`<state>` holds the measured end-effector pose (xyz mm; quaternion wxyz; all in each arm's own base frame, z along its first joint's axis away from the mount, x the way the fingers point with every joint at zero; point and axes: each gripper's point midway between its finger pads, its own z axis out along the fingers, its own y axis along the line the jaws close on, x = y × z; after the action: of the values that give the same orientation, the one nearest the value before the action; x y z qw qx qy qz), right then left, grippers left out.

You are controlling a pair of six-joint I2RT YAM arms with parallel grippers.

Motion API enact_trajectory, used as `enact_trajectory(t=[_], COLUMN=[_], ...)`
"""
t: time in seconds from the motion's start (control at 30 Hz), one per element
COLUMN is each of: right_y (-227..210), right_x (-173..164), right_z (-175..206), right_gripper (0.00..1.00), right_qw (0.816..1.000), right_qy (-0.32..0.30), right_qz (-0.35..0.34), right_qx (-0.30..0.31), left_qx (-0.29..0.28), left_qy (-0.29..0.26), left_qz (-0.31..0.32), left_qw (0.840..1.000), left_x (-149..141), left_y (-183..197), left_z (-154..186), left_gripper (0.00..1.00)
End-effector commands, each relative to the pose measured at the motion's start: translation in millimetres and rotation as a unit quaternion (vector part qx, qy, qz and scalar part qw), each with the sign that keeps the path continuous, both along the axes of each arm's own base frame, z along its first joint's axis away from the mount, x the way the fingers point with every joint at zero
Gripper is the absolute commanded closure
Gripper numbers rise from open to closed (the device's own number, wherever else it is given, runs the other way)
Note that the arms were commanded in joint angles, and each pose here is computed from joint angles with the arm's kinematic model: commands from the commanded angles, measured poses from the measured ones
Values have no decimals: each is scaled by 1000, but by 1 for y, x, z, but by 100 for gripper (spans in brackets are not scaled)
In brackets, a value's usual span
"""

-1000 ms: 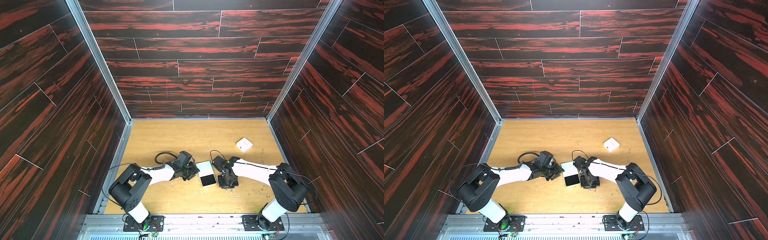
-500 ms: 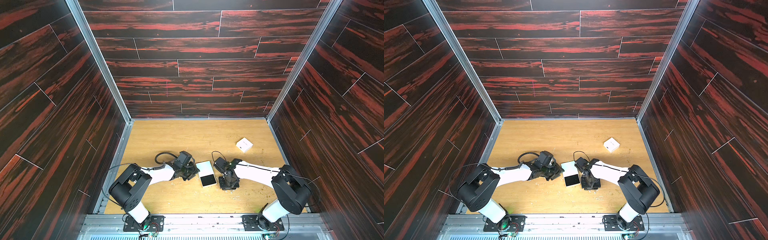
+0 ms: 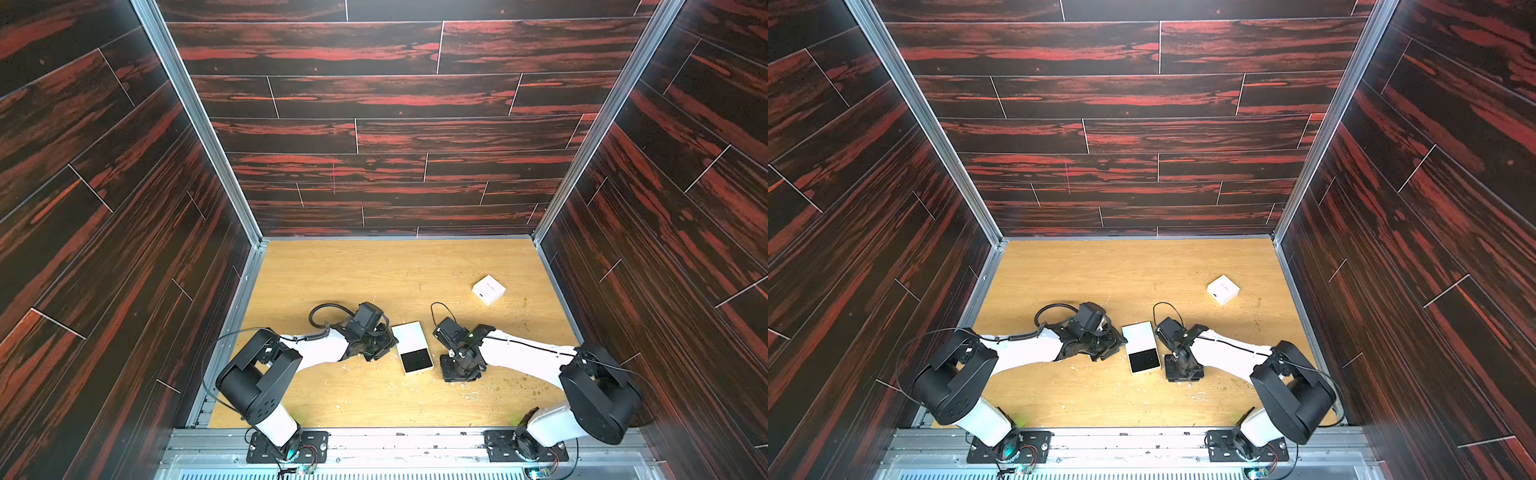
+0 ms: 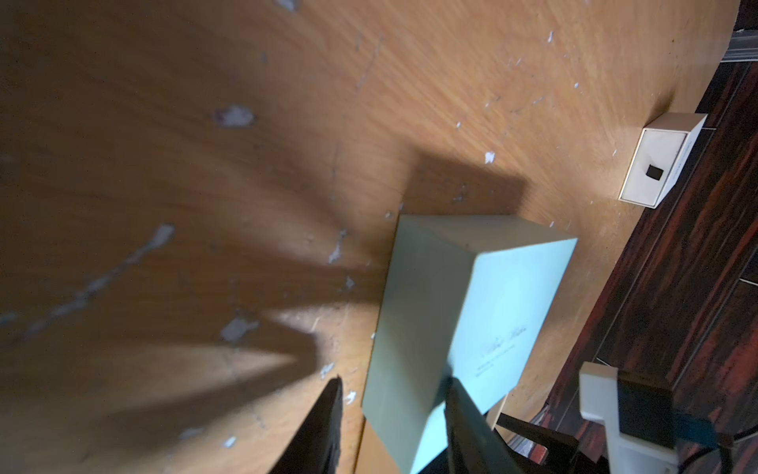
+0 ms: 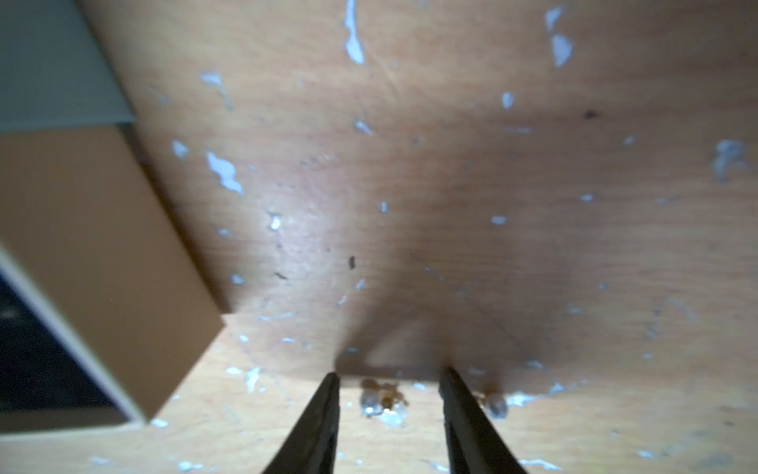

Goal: Take out the earrings from the drawer-style jewelry box
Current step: Place the earring at the center of the board.

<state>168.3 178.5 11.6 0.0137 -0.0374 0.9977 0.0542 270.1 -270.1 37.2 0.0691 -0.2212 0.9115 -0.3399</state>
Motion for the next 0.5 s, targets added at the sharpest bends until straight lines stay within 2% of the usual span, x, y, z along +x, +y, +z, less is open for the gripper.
enact_trajectory(t=[0.0,0.13,0.27,0.47], right_y=[17,14,6,9], right_x=[-10,-9,1,9], right_z=[-8,3,19,49], right_gripper=[57,56,57,69], right_qw=[998,997,998,998], right_qy=[33,27,2,-53], right_qz=[-14,-20,-21,19], right_qx=[60,76,52,9], left_qx=[19,17,16,29], left_qy=[-1,-3,-7,-32], left_qz=[3,8,6,9], left_qw=[1000,1000,1000,999], left_x=[-10,-14,-14,-7], left_y=[10,10,6,9], left_z=[-3,-5,-3,21], left_gripper=[57,57,57,56])
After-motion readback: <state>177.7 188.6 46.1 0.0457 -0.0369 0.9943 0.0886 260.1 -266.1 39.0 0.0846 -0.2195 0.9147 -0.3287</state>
